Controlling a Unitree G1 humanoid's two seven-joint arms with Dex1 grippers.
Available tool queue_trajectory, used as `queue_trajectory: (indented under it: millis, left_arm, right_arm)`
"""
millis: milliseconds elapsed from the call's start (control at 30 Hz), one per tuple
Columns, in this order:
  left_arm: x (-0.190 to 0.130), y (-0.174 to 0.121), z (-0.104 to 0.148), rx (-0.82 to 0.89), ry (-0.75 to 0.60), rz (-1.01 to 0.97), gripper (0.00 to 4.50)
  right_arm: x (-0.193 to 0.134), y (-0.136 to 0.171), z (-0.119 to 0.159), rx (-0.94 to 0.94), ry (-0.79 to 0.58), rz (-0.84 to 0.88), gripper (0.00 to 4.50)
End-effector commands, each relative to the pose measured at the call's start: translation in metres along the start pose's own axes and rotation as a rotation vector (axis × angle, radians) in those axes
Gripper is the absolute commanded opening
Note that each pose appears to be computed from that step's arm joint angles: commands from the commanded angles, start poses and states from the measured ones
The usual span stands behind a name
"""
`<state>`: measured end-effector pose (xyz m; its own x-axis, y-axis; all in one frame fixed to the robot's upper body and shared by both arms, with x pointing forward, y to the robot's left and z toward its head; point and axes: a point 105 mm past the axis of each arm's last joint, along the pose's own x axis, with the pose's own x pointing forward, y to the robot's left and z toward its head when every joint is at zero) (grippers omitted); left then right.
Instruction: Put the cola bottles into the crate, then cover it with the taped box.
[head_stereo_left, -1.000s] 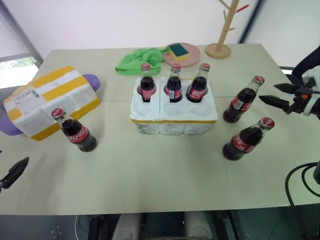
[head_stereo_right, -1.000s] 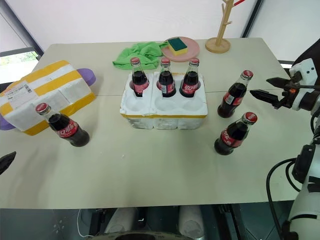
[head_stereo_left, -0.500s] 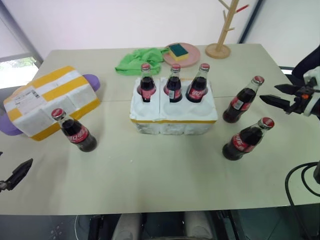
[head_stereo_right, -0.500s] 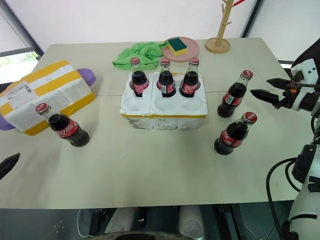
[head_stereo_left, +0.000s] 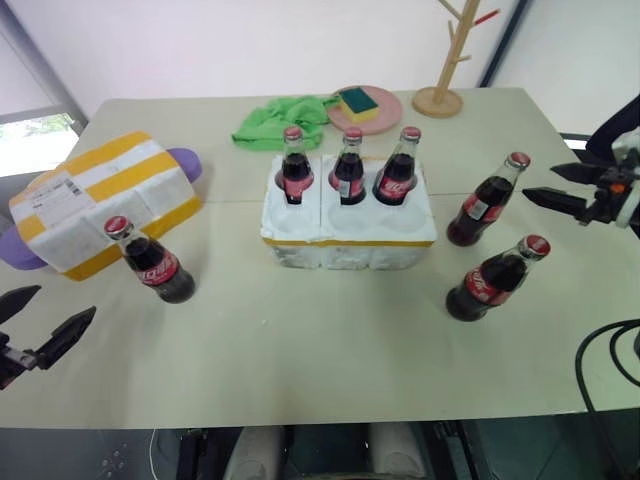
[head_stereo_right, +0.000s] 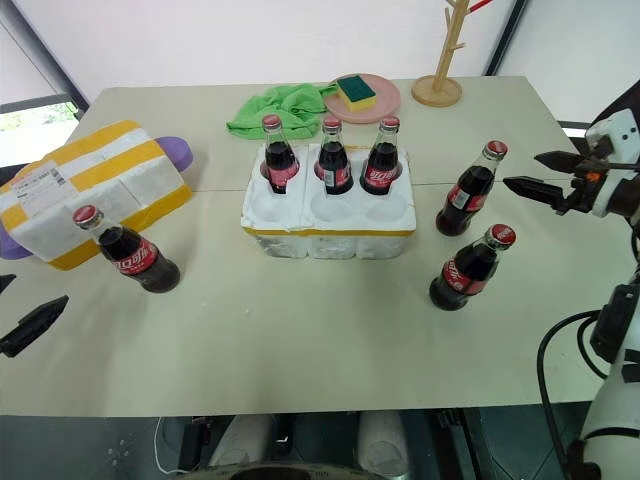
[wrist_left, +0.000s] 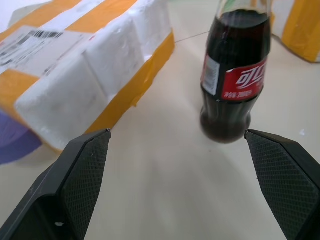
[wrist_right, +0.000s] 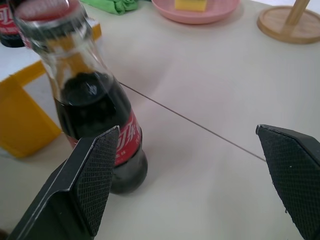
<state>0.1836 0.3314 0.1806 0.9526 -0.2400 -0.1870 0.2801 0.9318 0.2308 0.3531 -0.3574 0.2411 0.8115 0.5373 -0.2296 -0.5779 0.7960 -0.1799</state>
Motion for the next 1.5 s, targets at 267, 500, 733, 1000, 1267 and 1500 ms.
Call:
queue_trajectory:
  millis: [267, 500, 733, 1000, 1267, 1500]
  left_arm:
    - [0.033, -0.004, 0.007, 0.035, -0.041, -0.097, 4.48]
    - [0.045, -0.006, 0.007, 0.048, -0.057, -0.13, 4.48]
    - [0.043, -0.013, 0.007, 0.014, -0.064, -0.17, 4.48]
    - [0.053, -0.028, 0.002, 0.024, -0.079, -0.201, 4.48]
    - [0.07, -0.035, -0.003, 0.029, -0.109, -0.213, 4.48]
    - [0.07, -0.031, -0.005, 0.025, -0.114, -0.178, 4.48]
  right_arm:
    - [-0.03, 0.012, 0.088, -0.135, -0.113, 0.149, 4.5]
    - [-0.023, 0.07, 0.159, -0.21, -0.318, 0.44, 4.5]
    - [-0.02, 0.105, 0.157, -0.227, -0.288, 0.619, 4.5]
    - [-0.018, 0.137, 0.156, -0.257, -0.279, 0.771, 4.5]
    - [-0.011, 0.16, 0.156, -0.232, -0.295, 0.901, 4.5]
    - [-0.012, 0.158, 0.149, -0.207, -0.297, 0.897, 4.5]
